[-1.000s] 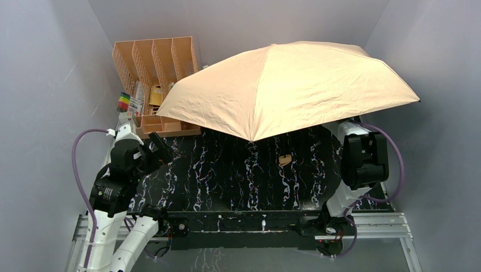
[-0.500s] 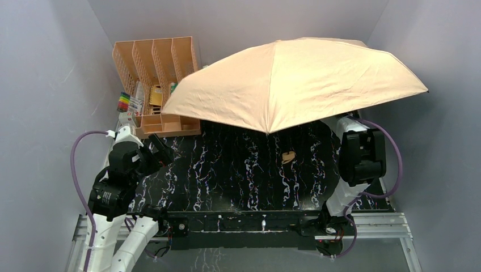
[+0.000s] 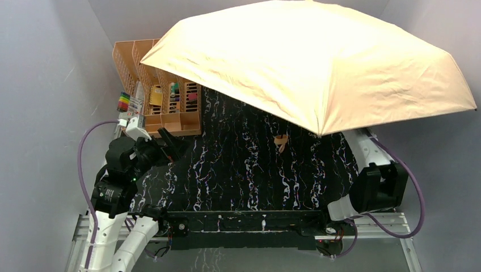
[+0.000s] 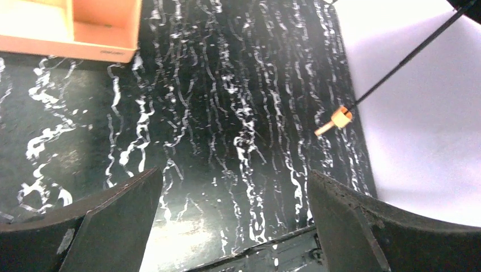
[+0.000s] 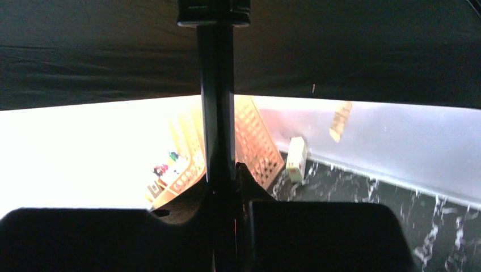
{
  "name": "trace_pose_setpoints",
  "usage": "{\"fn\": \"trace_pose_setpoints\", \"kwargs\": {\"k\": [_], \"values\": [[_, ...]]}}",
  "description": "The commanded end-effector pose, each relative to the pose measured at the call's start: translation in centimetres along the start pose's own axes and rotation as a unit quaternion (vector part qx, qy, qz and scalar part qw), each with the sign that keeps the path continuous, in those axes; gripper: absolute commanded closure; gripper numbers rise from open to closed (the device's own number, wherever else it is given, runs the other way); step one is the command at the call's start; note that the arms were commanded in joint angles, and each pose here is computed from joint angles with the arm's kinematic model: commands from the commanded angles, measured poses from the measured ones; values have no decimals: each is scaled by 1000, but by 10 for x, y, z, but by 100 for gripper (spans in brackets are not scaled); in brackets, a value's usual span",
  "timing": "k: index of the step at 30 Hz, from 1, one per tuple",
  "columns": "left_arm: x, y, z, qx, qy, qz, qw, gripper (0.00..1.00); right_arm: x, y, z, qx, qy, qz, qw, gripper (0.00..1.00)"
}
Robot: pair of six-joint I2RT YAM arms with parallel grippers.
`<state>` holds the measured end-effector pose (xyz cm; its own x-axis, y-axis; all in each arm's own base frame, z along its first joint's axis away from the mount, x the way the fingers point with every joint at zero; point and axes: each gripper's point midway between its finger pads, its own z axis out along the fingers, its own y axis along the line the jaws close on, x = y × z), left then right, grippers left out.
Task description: Put away the umbrella
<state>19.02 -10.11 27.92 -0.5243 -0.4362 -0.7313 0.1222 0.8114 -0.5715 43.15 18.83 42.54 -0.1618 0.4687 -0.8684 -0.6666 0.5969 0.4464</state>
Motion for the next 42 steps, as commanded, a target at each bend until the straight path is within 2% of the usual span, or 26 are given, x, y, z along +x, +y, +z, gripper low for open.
{"fn": "trace_pose_setpoints", "kwargs": {"k": [1,4,5,13,23,33,42], "values": [[-7,-34,3,86,4,5,996,2,-89,65,-16,-56,-116,-62,990,100],[-12,-47,4,118,3,-2,993,2,-88,68,-23,-49,-116,-26,992,100],[-20,-61,8,147,3,-12,989,2,-86,73,-35,-50,-132,31,990,100],[-41,-94,17,216,5,-22,976,2,-66,97,-49,-71,-125,153,978,100],[-56,-128,32,267,12,-26,963,2,-29,138,-44,-74,-107,215,968,100],[6,-184,54,298,72,28,952,2,-1,145,-43,-65,-80,248,963,100],[24,-228,76,330,70,67,939,4,15,147,-47,-72,-53,265,960,100]]}}
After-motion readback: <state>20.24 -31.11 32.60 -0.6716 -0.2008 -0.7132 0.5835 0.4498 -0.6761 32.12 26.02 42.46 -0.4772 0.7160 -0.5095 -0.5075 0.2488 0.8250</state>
